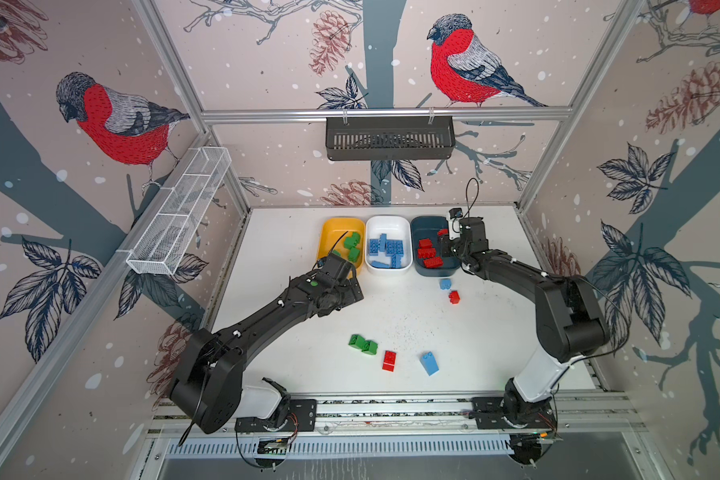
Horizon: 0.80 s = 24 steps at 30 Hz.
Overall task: Sort the legos into containers by color
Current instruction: 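Carry the red brick into the teal tub and release while left lowers to pile, then grasp the green sloped brick in the pile with the left gripper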
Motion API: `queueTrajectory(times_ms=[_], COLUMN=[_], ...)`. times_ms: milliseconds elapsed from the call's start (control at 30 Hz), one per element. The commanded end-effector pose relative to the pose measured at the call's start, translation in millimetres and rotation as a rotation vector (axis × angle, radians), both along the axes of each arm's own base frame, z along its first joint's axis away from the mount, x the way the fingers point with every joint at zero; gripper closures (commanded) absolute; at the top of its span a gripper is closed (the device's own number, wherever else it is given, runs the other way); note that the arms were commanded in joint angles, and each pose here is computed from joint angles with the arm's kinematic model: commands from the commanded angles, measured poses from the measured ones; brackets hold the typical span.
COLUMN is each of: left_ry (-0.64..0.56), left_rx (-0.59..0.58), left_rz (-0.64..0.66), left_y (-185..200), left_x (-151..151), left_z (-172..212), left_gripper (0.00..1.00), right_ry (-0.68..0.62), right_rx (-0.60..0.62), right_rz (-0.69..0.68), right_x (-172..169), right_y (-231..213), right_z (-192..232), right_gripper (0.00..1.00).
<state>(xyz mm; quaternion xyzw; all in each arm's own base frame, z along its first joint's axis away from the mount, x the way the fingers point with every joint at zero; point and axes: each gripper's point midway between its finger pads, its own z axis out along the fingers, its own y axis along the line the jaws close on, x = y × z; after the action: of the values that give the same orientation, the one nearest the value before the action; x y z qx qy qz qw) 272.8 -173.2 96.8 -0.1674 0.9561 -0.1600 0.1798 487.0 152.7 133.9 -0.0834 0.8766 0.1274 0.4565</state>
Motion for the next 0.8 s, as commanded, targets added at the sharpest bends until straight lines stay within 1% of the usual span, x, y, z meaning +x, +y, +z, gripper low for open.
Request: queueTrajectory(times_ms=[0,33,167,233,300,333,367,500,567,767], left_ry=[0.099,0.120,0.196,0.225,0.245,0.256,0.259,0.265,0.269,0.301], left_rx=[-0.089,-0.096,-0.125,-0.126,-0.129,-0.134,-0.146,-0.161,-0.141,-0.052], left_rz=[0.010,0.006,-0.022,-0.027,-0.034,-0.036,-0.045,-0.081,-0.107,-0.222], left_y=[-8.0,-7.8,-9.2,-7.5,-6.4,-6.3,-7.7,-11.3,-12.3,-19.5], left_x=[-22.7,-28.4,-49.5,-57.5,-64.1,-67.5,-69.9,-77.2,-82.0,-101.2], left_z=[-6.3,-8.8,-17.3,-21.2,-25.0,-27.6,-29.5,-38.0,-42.2,-53.6], left_gripper=[0.03,0.03,0.03,0.03,0.04,0.04,0.04,0.06,0.10,0.18], right_ry=[0.039,0.041,0.001,-0.019,-0.033,-0.039,-0.046,-0.080,-0.101,-0.133], right_rx=[0.028,0.032,0.060,0.069,0.072,0.071,0.069,0.052,0.050,0.055], right_rz=[-0.029,-0.048,-0.094,-0.090,-0.084,-0.078,-0.070,-0.061,-0.064,-0.079], right_x=[11.0,13.7,10.8,4.7,-3.3,-7.9,-12.9,-31.6,-40.4,-51.9], right_y=[4.4,4.0,3.2,4.4,6.0,7.2,8.6,9.5,6.9,-0.8], right_z=[-4.6,-3.1,12.0,19.9,26.5,29.8,33.2,45.4,51.1,56.6], right_gripper=[0.62,0.57,0.35,0.29,0.19,0.13,0.00,0.01,0.00,0.01])
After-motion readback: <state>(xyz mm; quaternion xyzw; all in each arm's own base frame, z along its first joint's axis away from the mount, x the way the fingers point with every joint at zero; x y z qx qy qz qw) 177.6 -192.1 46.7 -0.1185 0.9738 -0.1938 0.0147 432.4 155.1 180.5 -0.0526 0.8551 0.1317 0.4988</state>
